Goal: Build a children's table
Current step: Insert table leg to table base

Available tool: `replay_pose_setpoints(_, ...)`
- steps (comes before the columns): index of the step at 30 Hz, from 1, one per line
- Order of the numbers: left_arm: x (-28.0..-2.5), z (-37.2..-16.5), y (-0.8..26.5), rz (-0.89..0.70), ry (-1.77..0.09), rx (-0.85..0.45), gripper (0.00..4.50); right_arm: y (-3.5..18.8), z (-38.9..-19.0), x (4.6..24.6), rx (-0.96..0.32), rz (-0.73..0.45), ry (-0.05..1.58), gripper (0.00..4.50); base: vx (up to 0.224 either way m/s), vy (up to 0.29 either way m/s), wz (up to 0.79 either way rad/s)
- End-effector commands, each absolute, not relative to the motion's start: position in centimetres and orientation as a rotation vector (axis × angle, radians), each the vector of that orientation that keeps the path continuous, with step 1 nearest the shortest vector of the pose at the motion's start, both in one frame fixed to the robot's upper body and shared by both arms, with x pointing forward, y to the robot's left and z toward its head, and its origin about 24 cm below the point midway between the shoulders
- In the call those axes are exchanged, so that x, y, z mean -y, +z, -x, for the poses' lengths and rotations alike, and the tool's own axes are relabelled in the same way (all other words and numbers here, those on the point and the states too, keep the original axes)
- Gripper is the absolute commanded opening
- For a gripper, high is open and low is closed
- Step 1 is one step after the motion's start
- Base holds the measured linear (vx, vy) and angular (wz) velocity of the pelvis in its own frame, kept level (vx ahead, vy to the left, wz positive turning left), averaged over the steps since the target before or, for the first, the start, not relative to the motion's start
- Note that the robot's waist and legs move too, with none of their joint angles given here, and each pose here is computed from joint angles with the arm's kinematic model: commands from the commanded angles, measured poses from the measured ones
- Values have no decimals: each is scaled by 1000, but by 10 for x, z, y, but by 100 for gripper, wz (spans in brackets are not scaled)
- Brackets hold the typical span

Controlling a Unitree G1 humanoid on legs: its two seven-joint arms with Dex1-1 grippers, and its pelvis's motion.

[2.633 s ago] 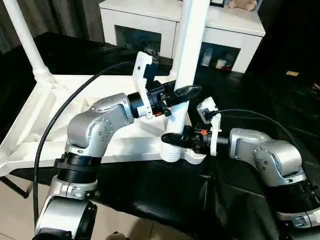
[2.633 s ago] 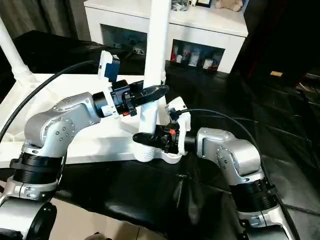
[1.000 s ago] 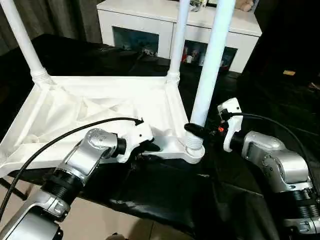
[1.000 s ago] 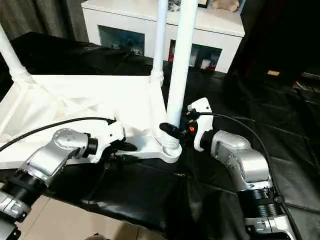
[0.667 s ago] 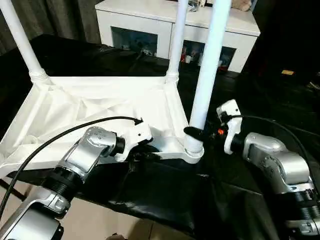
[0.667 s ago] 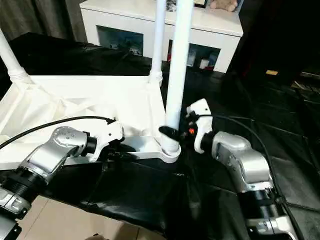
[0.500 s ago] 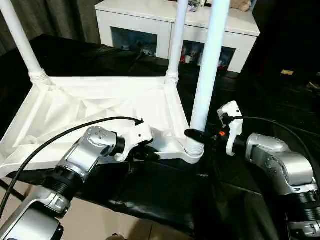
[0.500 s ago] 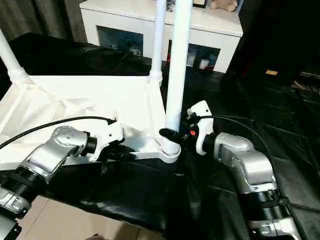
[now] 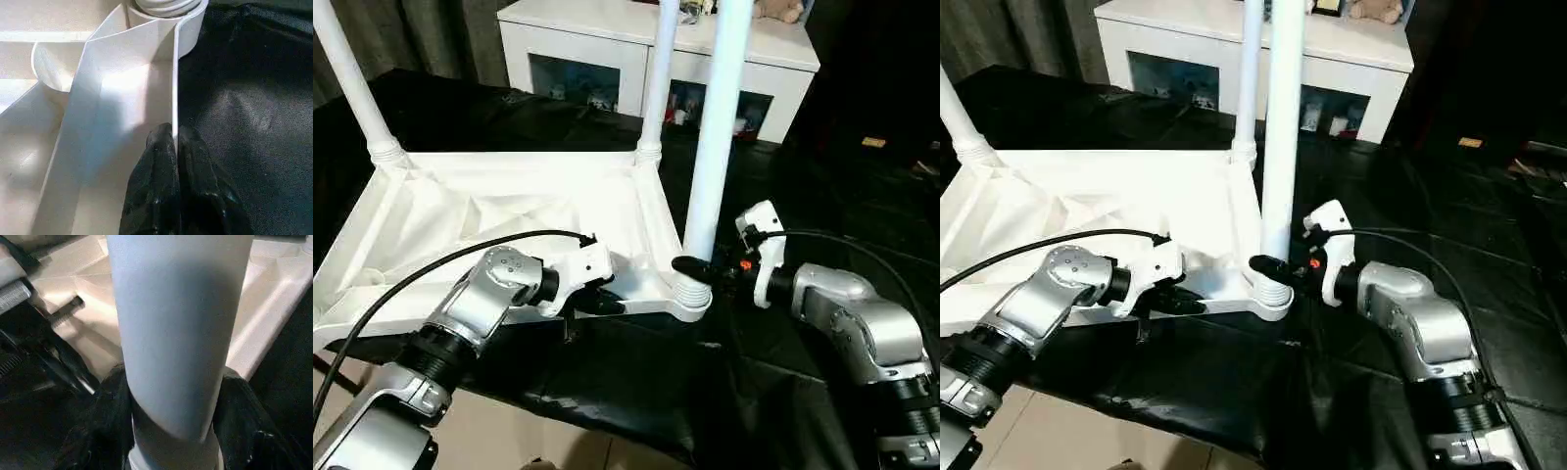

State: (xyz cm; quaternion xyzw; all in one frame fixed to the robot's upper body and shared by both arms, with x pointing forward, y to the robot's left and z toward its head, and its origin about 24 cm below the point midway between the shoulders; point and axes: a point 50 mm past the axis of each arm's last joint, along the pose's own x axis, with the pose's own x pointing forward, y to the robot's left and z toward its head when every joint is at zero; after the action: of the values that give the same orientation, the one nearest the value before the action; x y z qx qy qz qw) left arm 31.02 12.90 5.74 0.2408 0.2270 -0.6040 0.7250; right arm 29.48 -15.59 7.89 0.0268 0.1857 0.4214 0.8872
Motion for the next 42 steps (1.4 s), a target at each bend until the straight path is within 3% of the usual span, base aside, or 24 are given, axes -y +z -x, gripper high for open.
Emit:
replay_pose_setpoints(1,-127,-304,47,-541,-1352,-556,0,65,-290,161,-468,-51,854,189,0,0,0)
replay_pose_setpoints(11,-130,-305,48,-549,-1347,-558,0,72,-289,165,-471,-52,880,188,0,0,0)
replay_pose_setpoints(18,-127,-307,49,-540,-1336,-526,0,55,-288,154,-480,-107,858,188,0,0,0)
replay_pose_setpoints(28,-127,-305,49,-523,-1321,-516,0,37,-284,158,-428,-231,767,188,0,0,0)
replay_pose_setpoints(32,-128,-306,50,-513,-1304,-505,0,20,-270,166,-385,-325,710,188,0,0,0)
replay_pose_setpoints(42,-124,-309,52,-504,-1281,-475,0,-5,-251,178,-257,-354,559,188,0,0,0)
